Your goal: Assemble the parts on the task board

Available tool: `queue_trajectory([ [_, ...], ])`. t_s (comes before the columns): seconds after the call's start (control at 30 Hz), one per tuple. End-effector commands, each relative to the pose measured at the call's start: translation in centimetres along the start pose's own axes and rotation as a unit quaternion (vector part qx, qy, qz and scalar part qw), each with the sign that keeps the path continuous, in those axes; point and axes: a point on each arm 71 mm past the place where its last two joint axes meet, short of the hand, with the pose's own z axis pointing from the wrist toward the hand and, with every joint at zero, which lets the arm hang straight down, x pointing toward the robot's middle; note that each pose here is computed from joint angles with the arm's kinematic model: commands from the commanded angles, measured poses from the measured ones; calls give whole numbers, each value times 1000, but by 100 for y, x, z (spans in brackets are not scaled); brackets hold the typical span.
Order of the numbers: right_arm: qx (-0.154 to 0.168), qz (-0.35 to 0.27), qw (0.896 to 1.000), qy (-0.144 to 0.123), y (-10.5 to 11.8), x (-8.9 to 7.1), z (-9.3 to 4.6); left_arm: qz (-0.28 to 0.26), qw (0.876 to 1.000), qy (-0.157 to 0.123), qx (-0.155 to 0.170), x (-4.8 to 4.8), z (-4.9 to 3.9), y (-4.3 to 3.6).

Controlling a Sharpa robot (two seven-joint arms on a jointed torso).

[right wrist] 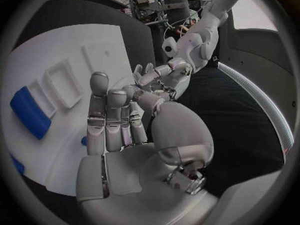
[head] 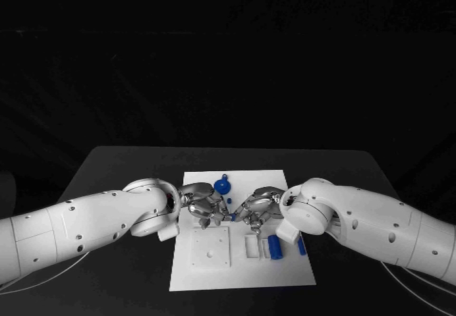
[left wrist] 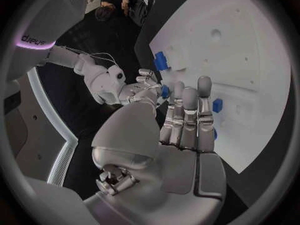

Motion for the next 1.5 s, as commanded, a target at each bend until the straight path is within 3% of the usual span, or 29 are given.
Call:
queue_trajectory([
  [0.03, -10, -2, 1000, 5, 35, 14, -3, 15, 1000, 26, 4, 67, 16, -34],
  [0.83, -5, -6, 1000, 12, 22, 41, 10, 13, 1000, 20, 10, 70, 24, -59],
  [1.5, -2, -9, 1000, 17, 6, 58, 13, 12, 1000, 8, 4, 38, 14, -28],
])
